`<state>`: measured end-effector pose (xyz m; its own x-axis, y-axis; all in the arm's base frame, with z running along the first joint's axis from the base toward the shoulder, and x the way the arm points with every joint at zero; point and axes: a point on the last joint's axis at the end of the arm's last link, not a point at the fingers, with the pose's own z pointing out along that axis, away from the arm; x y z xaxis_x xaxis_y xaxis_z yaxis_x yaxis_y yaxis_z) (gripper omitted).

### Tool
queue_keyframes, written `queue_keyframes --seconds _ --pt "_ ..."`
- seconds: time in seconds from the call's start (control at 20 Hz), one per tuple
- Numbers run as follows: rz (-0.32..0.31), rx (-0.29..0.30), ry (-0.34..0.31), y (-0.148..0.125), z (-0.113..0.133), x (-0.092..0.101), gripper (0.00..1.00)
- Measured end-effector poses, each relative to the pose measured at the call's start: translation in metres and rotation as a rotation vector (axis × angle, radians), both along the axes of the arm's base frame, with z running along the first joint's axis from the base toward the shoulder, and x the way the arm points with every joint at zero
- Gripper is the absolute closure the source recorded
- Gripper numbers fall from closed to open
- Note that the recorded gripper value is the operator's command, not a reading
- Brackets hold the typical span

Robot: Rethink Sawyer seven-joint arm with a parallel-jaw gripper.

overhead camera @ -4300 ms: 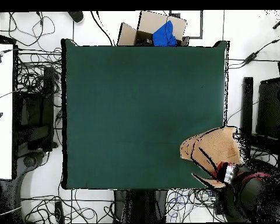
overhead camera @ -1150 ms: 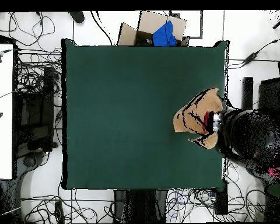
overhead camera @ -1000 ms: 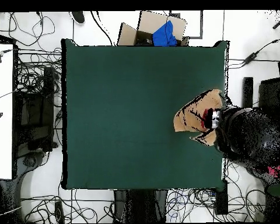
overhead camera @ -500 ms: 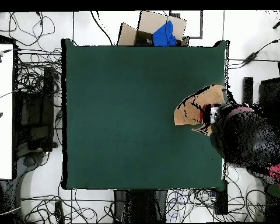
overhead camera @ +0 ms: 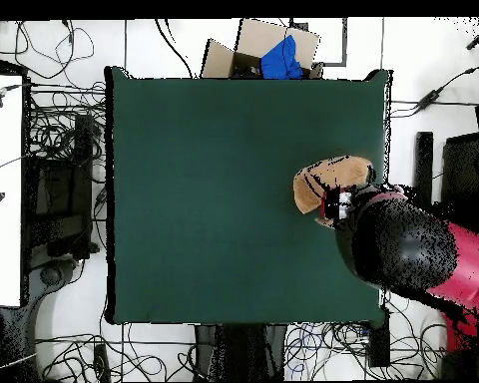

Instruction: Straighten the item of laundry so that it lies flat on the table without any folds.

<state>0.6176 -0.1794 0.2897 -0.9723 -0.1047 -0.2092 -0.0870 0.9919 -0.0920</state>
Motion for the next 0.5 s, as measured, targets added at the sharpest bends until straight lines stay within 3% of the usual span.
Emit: queue_keyframes --seconds 0.5 --pt "0.023 -0.005 0.056 0.032 -0.015 -0.018 1.00"
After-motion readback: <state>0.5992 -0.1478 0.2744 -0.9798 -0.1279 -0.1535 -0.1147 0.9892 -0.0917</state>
